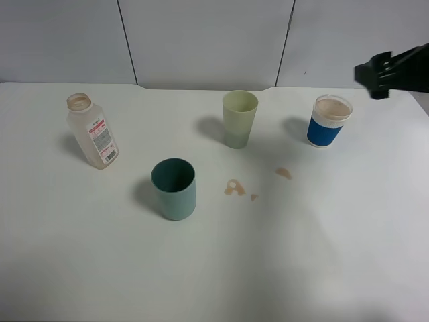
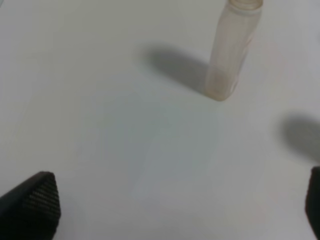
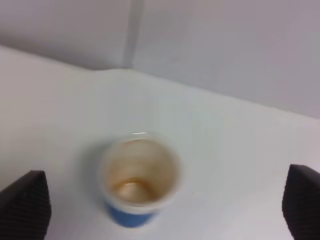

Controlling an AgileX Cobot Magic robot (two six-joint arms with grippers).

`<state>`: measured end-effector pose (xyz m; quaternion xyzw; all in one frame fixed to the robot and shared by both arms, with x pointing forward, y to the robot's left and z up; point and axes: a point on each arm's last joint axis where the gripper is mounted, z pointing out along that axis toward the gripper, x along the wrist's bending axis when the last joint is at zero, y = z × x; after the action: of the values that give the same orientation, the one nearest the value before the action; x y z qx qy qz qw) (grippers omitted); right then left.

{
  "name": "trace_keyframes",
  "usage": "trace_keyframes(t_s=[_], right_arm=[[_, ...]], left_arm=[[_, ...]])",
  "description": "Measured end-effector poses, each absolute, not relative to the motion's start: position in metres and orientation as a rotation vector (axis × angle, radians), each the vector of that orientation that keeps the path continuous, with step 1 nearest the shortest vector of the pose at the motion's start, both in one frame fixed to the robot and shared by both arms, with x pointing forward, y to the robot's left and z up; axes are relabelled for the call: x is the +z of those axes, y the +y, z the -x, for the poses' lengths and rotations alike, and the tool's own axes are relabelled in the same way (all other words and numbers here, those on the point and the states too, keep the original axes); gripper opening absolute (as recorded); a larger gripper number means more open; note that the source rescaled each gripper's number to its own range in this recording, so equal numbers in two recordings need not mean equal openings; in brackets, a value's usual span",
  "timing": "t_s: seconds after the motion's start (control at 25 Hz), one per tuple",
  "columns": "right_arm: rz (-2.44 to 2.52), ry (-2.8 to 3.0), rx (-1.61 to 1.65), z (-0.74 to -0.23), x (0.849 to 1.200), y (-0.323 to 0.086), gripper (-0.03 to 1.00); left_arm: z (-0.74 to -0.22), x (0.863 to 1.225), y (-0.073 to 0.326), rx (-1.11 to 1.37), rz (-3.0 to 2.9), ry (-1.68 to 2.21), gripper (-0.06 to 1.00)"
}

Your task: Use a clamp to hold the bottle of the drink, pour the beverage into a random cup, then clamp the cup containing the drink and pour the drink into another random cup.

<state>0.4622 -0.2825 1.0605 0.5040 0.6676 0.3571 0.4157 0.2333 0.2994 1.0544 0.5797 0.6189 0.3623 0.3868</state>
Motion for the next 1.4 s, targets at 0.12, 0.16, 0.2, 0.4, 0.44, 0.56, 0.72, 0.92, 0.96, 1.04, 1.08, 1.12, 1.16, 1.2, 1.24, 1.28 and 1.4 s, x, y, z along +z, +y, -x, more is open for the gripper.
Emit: trace_keyframes(t_s=[0.12,0.16,0.2,0.4,0.44,0.56,0.72,0.92,0.96,1.04,1.08,1.12,1.16,1.2,1.24,1.28,1.4], right_arm=[[-1.317,1.545,0.907,-0.437,1.083,-0.299,0.74],[-1.329,1.508,0.911,-0.428,1.089,-0.303,0.74],[-1.329,1.469,0.92,-0.417,1.097,-0.305,0.74],[-1.296,1.344,0.973,-0.362,1.122,-0.308,0.74],[-1.292,1.323,0.991,-0.35,1.125,-0.307,0.74],[-1.293,1.293,1.009,-0.321,1.128,-0.307,0.74],[-1.304,1.274,1.013,-0.286,1.125,-0.306,0.74],[-1.311,1.248,1.038,-0.248,1.117,-0.305,0.74],[-1.312,1.244,1.045,-0.24,1.114,-0.304,0.74],[-1.31,1.232,1.054,-0.227,1.11,-0.304,0.74],[-1.317,1.233,1.053,-0.223,1.107,-0.304,0.74],[-1.334,1.243,1.045,-0.221,1.105,-0.304,0.74],[-1.366,1.264,1.029,-0.22,1.102,-0.304,0.74],[-1.399,1.287,1.01,-0.219,1.099,-0.304,0.74],[-1.43,1.308,0.993,-0.218,1.095,-0.304,0.74],[-1.451,1.323,0.98,-0.218,1.093,-0.304,0.74],[-1.496,1.36,0.946,-0.217,1.087,-0.304,0.74]], left_arm=[[-0.233,1.054,0.299,0.922,-1.476,1.575,1.0],[-0.233,1.054,0.299,0.922,-1.476,1.575,1.0],[-0.233,1.054,0.299,0.922,-1.476,1.575,1.0],[-0.233,1.054,0.299,0.922,-1.476,1.575,1.0],[-0.233,1.054,0.299,0.922,-1.476,1.575,1.0],[-0.233,1.054,0.299,0.922,-1.476,1.575,1.0],[-0.233,1.054,0.299,0.922,-1.476,1.575,1.0],[-0.233,1.054,0.299,0.922,-1.476,1.575,1.0],[-0.233,1.054,0.299,0.922,-1.476,1.575,1.0],[-0.233,1.054,0.299,0.922,-1.476,1.575,1.0],[-0.233,1.054,0.299,0.922,-1.476,1.575,1.0],[-0.233,1.054,0.299,0.922,-1.476,1.575,1.0],[-0.233,1.054,0.299,0.922,-1.476,1.575,1.0],[-0.233,1.054,0.299,0.922,-1.476,1.575,1.0],[-0.233,1.054,0.299,0.922,-1.476,1.575,1.0],[-0.233,1.054,0.299,0.922,-1.476,1.575,1.0],[-0.233,1.054,0.299,0.922,-1.476,1.575,1.0]])
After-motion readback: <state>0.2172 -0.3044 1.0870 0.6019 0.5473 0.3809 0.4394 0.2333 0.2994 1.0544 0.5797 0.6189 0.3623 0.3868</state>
